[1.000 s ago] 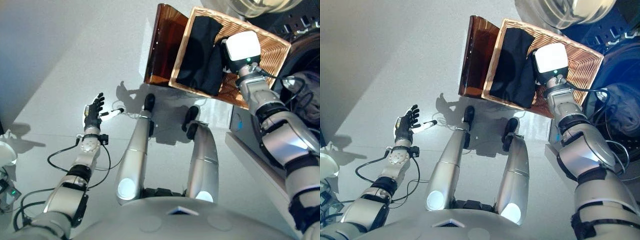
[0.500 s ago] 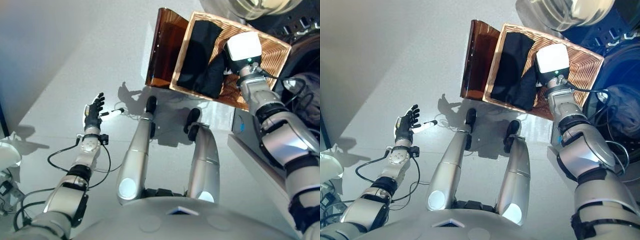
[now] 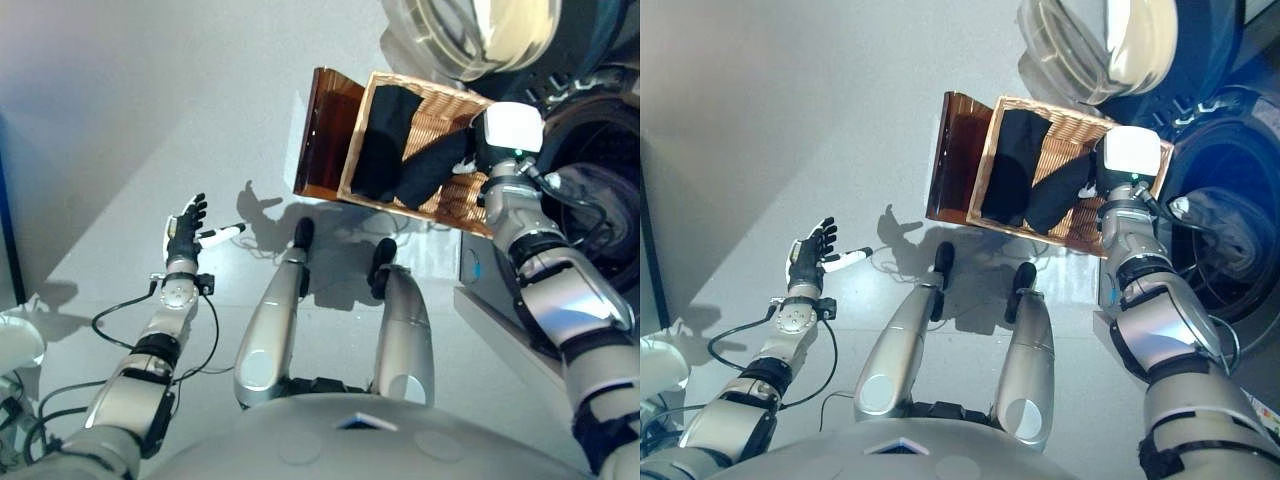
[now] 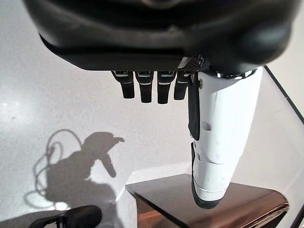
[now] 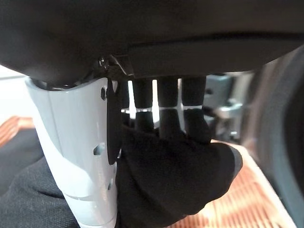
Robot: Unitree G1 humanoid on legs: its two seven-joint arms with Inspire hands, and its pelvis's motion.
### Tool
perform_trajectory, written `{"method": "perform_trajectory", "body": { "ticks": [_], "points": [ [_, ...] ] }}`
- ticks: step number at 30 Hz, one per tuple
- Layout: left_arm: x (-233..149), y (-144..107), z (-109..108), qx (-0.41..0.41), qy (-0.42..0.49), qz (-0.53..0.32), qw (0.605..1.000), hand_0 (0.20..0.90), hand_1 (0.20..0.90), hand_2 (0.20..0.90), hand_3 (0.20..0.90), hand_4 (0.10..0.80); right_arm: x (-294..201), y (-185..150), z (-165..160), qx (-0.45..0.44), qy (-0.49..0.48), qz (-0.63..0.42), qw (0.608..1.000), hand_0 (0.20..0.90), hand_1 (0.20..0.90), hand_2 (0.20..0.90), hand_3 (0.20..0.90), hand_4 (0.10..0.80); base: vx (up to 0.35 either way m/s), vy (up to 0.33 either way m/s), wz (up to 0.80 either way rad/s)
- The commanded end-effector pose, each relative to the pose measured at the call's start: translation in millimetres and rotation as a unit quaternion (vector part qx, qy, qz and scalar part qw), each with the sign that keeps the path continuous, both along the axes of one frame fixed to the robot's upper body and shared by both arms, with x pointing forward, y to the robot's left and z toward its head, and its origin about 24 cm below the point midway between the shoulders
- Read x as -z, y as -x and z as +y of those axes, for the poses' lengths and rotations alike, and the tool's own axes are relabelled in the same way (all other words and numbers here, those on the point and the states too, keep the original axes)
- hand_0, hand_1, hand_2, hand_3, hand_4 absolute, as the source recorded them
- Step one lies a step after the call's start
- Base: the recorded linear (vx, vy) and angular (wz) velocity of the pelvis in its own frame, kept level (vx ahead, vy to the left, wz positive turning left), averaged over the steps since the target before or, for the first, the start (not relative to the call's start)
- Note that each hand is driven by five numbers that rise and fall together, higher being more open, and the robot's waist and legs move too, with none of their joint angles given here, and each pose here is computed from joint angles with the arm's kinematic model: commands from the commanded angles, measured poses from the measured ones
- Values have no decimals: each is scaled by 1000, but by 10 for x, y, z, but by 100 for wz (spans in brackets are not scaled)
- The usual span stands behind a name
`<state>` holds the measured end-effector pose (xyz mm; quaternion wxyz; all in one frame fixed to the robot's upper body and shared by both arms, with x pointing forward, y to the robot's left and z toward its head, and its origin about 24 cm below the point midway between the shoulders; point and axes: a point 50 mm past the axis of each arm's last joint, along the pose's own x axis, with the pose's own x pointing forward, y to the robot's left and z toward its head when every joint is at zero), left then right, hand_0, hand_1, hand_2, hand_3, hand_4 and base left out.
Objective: Pick up the clothes and place them into the washing machine
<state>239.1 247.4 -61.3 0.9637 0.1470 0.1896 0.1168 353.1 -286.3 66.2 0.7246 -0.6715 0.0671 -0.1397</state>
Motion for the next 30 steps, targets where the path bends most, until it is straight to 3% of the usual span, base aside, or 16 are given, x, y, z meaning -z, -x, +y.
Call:
{"method": "perform_trajectory", "body": {
  "ticks": [1,4,7,12,13,15,16,18,19,27,28,30],
  "points": [
    [-40,118,287,-41,-23,-8,999,900,900,900,900,800,-345,-57,-59,7,-101,-126,987,200,200,200,200,300,17,42,-20],
    [-30,135,296,-45,-24,-5,999,900,900,900,900,800,-302,-23,-53,19,-153,-148,977,200,200,200,200,300,6,33,-19],
    [8,187,333,-59,-28,6,998,900,900,900,900,800,-210,55,11,32,-273,-198,941,200,200,200,200,300,-5,13,-9],
    [46,233,343,-68,-34,16,997,900,900,900,900,800,14,202,97,47,-379,-222,897,200,200,200,200,300,-3,16,-13],
    [56,242,343,-72,-36,18,997,900,900,900,900,800,76,258,135,52,-432,-241,867,200,200,200,200,300,-13,20,-5],
    [63,253,339,-74,-36,18,996,900,900,900,900,800,121,292,156,57,-454,-247,854,200,200,200,200,300,-7,13,-3],
    [91,273,323,-77,-37,23,996,900,900,900,900,800,212,348,241,65,-518,-265,811,200,200,200,200,300,-19,28,-8],
    [99,274,305,-78,-38,24,996,900,900,900,900,800,252,396,291,69,-561,-284,775,200,200,200,200,300,-15,22,-15],
    [100,274,305,-77,-38,24,996,900,900,900,900,800,253,397,290,69,-561,-284,774,200,200,200,200,300,-6,24,-23],
    [117,280,183,-80,-17,8,997,900,900,900,900,800,387,517,380,101,-742,-385,540,200,200,200,200,300,0,14,-9],
    [117,280,183,-80,-17,8,997,900,900,900,900,800,387,517,380,101,-742,-385,540,200,200,200,200,300,0,0,0],
    [168,300,158,-91,-6,19,996,900,900,900,900,800,465,589,418,127,-791,-448,396,200,200,200,200,300,0,0,0]
  ]
}}
